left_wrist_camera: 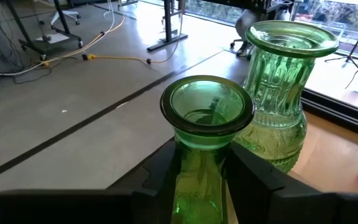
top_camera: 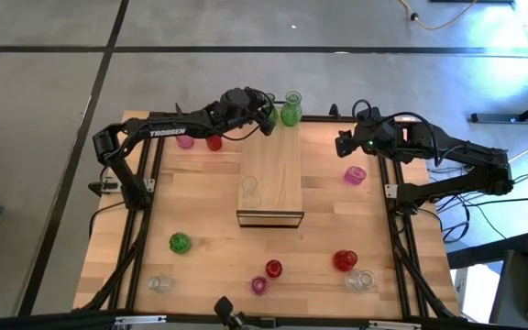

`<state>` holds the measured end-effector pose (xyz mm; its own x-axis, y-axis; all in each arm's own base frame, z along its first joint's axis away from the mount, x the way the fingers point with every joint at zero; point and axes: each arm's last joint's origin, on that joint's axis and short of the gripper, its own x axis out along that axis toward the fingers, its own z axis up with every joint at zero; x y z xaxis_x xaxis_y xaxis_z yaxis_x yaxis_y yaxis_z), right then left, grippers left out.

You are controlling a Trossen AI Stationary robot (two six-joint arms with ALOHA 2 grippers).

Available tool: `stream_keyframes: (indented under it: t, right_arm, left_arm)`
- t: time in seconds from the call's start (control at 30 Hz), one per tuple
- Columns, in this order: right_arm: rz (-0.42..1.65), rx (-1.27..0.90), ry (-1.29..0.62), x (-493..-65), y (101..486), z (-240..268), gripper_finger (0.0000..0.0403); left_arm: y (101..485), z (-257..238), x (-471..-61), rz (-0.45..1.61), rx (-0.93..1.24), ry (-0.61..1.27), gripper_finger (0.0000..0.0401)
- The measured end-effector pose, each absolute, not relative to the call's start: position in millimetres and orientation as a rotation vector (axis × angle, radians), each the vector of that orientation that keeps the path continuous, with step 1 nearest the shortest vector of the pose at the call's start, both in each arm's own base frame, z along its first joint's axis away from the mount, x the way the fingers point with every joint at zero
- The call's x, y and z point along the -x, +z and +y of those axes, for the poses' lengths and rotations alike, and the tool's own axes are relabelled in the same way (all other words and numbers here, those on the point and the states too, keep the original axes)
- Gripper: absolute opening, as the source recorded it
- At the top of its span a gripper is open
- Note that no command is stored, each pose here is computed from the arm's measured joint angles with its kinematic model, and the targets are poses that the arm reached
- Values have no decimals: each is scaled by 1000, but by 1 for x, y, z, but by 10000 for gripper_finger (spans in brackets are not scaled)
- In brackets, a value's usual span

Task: Sort vases onto shelf
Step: Put the top green vase on the shelf

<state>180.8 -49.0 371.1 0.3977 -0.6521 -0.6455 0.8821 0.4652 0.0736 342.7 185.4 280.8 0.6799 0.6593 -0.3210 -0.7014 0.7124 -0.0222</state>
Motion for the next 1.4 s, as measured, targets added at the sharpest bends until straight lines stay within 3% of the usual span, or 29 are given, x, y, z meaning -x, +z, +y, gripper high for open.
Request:
stream_keyframes:
  t: [0.9, 1.4]
  right_arm:
    - [594, -444, -1013, -181, 371, -49, 261]
    - [594, -444, -1013, -181, 371, -49, 261]
  left_arm:
    - [281, 186, -343, 293, 152, 747, 117]
    - [283, 187, -343, 271, 149, 749, 144]
